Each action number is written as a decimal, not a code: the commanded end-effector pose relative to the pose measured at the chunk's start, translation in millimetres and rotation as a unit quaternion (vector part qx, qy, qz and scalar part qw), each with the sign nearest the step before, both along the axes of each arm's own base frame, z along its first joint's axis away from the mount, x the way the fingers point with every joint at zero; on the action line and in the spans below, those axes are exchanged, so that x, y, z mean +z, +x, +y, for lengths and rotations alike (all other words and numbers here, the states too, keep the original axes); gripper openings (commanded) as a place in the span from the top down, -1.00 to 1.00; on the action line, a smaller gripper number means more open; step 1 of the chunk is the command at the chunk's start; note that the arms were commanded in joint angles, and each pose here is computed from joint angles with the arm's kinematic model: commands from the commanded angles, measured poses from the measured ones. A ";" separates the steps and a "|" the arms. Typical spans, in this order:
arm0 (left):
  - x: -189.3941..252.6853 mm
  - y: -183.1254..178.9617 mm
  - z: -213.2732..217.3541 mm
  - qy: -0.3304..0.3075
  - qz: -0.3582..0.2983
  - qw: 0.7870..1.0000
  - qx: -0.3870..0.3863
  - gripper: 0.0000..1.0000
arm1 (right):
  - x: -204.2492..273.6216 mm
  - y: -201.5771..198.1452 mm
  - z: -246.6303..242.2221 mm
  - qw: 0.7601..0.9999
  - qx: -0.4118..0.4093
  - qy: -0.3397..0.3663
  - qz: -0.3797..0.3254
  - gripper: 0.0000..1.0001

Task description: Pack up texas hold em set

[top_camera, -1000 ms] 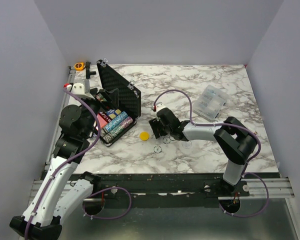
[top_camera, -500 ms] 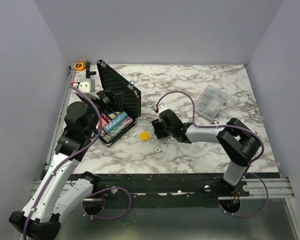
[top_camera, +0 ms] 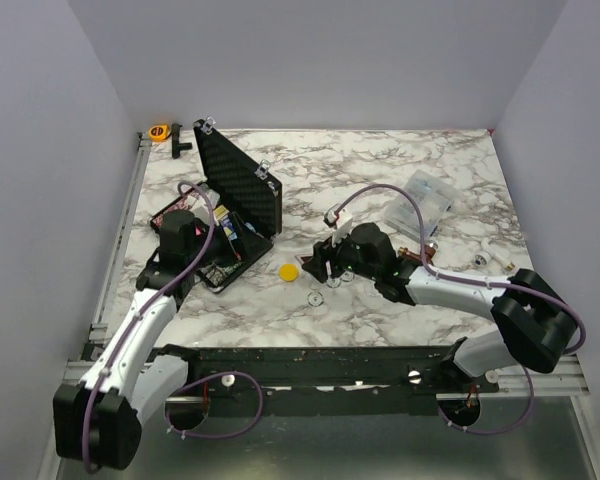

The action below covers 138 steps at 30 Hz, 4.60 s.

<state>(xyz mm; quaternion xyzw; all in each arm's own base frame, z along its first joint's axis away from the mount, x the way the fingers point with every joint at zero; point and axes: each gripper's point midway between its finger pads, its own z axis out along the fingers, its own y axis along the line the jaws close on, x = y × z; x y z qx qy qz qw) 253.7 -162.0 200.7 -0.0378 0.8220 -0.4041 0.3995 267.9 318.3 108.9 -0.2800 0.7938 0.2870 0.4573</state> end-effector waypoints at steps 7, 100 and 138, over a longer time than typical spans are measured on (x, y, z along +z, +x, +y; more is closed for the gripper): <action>-19.6 -24.5 -55.1 -0.141 0.134 0.969 -0.154 -0.60 | 35.6 -47.4 31.7 0.987 0.140 0.081 -0.021 0.35; -107.9 172.5 118.5 -0.081 0.203 0.940 0.261 0.58 | 29.8 9.6 -25.9 0.992 -0.111 0.028 -0.053 -1.00; 122.2 75.6 48.0 0.015 -0.165 0.979 0.118 -0.91 | -33.3 74.0 -91.9 0.929 -0.302 -0.125 0.173 -1.00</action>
